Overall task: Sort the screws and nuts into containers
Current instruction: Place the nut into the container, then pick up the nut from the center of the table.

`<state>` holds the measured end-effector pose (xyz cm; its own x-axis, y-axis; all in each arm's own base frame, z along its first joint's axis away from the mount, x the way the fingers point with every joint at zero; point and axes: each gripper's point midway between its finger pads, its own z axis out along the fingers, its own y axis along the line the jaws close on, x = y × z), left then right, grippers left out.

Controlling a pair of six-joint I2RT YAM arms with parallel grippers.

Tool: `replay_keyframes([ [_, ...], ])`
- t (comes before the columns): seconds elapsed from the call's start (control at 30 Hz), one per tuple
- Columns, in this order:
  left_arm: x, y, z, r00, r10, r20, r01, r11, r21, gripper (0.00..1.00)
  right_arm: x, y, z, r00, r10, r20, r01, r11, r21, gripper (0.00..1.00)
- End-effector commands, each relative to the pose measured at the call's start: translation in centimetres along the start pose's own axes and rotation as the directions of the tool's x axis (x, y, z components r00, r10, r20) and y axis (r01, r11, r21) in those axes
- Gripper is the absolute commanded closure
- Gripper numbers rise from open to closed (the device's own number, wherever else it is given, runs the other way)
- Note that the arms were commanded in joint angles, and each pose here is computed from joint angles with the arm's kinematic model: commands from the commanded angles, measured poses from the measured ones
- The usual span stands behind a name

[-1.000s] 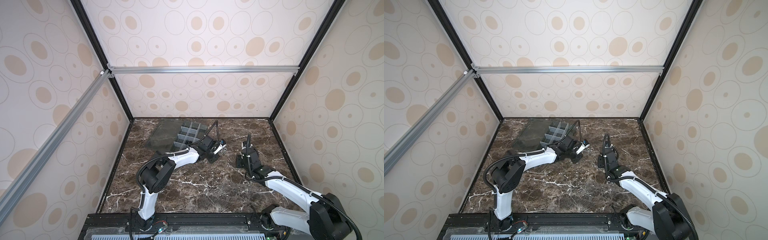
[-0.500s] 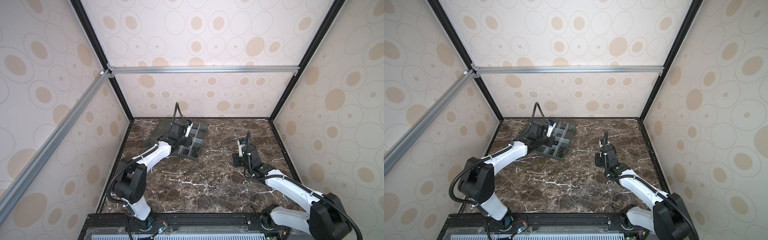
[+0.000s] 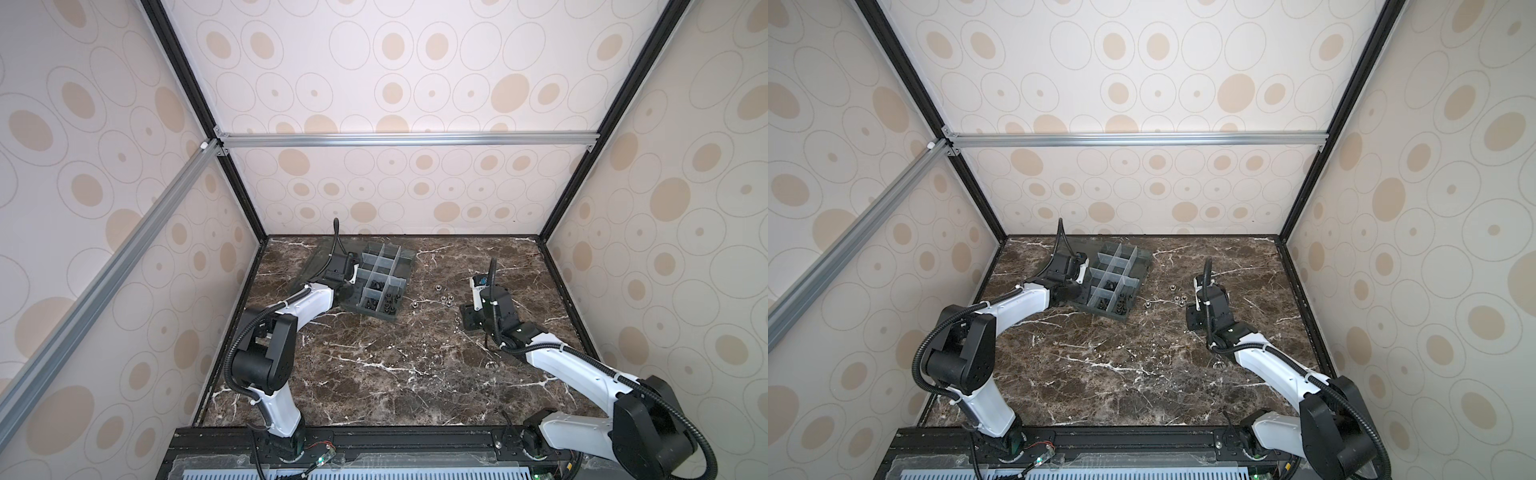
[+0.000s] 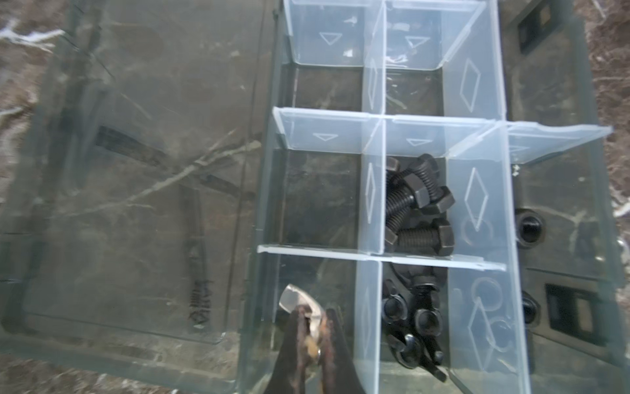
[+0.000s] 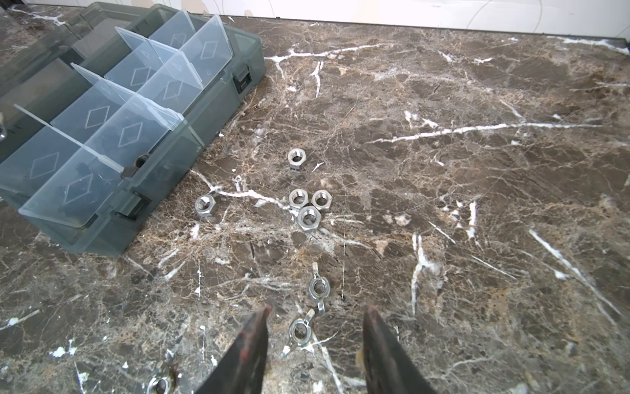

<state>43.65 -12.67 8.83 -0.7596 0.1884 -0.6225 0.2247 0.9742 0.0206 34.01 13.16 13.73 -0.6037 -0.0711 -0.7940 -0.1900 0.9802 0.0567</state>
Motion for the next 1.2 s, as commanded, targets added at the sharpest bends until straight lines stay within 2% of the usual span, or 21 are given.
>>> replay_keyframes([
  [0.0,-0.6,-0.2,-0.3,0.999,-0.029,0.026,0.029,1.0,0.011,0.77,-1.3,-0.1,-0.1,1.0,-0.015,0.02,0.015,1.0,0.008,0.52],
  [0.17,-1.8,-0.3,-1.3,0.998,-0.041,0.052,0.04,0.999,0.017,0.71,-2.1,0.2,-0.1,0.999,0.008,0.031,-0.008,1.0,0.003,0.52],
  [0.27,-3.6,-1.4,-3.0,0.995,-0.026,0.096,0.023,0.999,0.025,0.69,-2.3,0.3,0.1,0.999,0.015,0.034,-0.015,1.0,-0.003,0.52],
  [0.4,-6.9,-7.3,-5.4,0.982,0.08,0.17,-0.097,0.991,0.091,0.63,-2.1,-0.3,0.6,0.998,0.052,0.035,-0.053,0.998,0.035,0.5],
  [0.53,-8.4,-13.7,-5.1,0.968,0.191,0.165,-0.214,0.967,0.136,0.63,-1.4,-1.4,1.7,0.99,0.139,-0.025,-0.137,0.988,0.075,0.49],
  [0.67,-8.1,-19.1,-3.6,0.948,0.268,0.17,-0.3,0.932,0.203,0.63,-0.8,-1.9,3.0,0.969,0.208,-0.13,-0.198,0.977,0.085,0.51],
  [0.77,-7.6,-22.8,-2.6,0.939,0.301,0.169,-0.338,0.898,0.283,0.61,-0.2,-2.1,3.6,0.956,0.223,-0.19,-0.208,0.973,0.099,0.52],
  [0.9,-6.6,-26.4,-2.5,0.918,0.349,0.188,-0.393,0.859,0.327,0.59,1.4,-2.0,4.1,0.928,0.231,-0.291,-0.212,0.973,0.097,0.54],
  [1.0,-5.7,-27.8,-2.6,0.913,0.349,0.212,-0.406,0.829,0.385,0.56,2.7,-1.6,4.3,0.906,0.207,-0.37,-0.191,0.978,0.079,0.54],
  [1.17,-4.9,-27.7,-3.0,0.909,0.339,0.242,-0.411,0.819,0.4,0.53,5.0,-1.4,4.9,0.862,0.174,-0.476,-0.155,0.985,0.081,0.56],
])
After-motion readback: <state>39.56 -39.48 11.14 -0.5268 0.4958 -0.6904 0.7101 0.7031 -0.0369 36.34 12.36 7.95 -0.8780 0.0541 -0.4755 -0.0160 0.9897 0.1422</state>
